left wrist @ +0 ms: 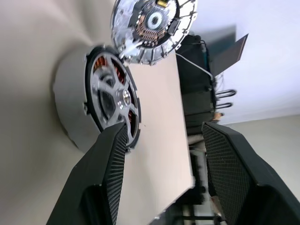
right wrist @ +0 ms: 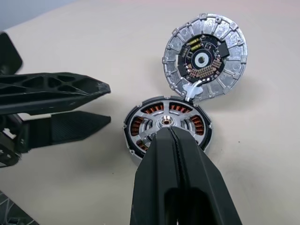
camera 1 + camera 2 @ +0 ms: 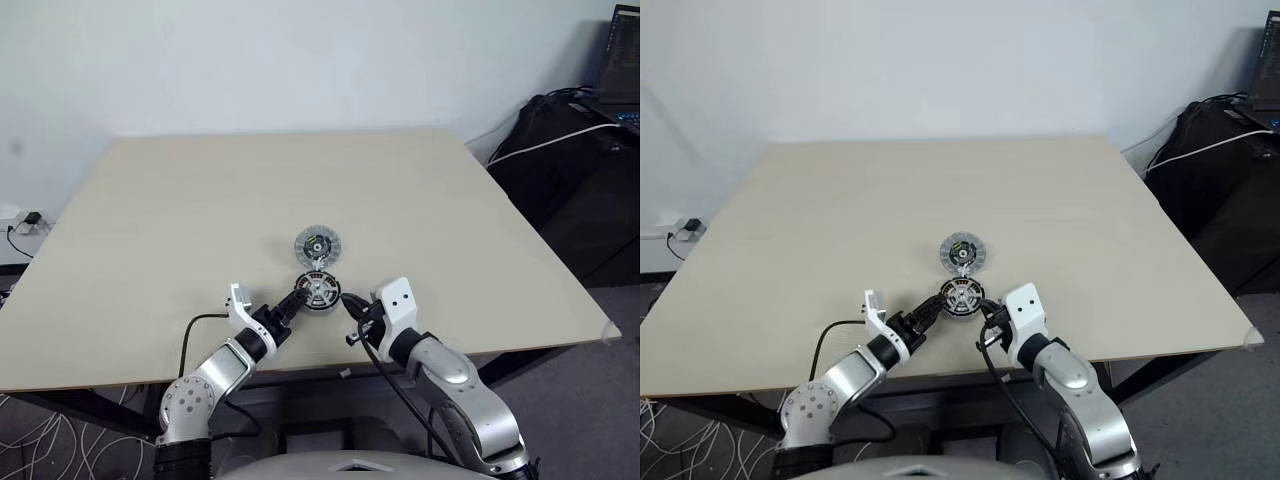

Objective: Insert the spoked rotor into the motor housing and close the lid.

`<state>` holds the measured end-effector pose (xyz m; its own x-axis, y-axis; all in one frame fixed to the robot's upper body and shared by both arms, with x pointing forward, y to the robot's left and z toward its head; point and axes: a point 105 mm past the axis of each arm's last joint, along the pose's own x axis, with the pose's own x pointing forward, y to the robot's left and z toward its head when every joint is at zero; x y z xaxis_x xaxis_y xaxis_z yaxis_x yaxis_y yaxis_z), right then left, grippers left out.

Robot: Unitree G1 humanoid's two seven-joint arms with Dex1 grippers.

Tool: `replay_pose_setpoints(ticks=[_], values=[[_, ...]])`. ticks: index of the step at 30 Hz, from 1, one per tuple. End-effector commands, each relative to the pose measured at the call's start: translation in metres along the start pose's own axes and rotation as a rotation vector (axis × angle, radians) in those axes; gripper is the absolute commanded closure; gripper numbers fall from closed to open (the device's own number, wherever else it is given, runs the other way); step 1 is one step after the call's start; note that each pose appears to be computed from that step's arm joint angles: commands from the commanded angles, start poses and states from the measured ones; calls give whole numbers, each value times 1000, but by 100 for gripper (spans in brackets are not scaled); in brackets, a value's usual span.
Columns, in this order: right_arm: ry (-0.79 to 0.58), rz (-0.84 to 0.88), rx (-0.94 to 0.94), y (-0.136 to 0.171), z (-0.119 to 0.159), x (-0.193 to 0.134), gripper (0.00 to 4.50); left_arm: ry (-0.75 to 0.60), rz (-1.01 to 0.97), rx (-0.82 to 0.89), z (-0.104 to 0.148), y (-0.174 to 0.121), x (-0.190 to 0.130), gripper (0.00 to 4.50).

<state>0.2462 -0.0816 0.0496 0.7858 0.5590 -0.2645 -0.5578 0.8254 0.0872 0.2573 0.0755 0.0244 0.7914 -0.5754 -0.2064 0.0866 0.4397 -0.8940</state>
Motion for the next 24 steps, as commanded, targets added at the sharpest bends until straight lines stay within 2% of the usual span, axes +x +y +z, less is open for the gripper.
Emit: replay_pose_setpoints(ticks=[1,3,5,6,8,14,16,24], values=[[-62,2,-18,0,15,3,450,-133,26,255,21,-10,-1,181],[-64,0,-19,-1,15,5,450,-235,60,361,33,-9,-4,181],[-65,-3,-20,-2,15,8,450,-279,85,496,39,-8,-6,181],[-64,-8,-21,-3,14,11,450,-297,115,577,41,-6,-7,198],[-62,-12,-23,-3,12,16,450,-296,119,689,40,-6,-7,240],[-31,1,-18,0,6,35,450,-265,68,952,28,-9,-6,444],[-14,12,-16,1,3,43,450,-254,25,1045,21,-11,-7,448],[1,61,3,5,8,68,450,-204,-97,1206,5,-8,-11,448]])
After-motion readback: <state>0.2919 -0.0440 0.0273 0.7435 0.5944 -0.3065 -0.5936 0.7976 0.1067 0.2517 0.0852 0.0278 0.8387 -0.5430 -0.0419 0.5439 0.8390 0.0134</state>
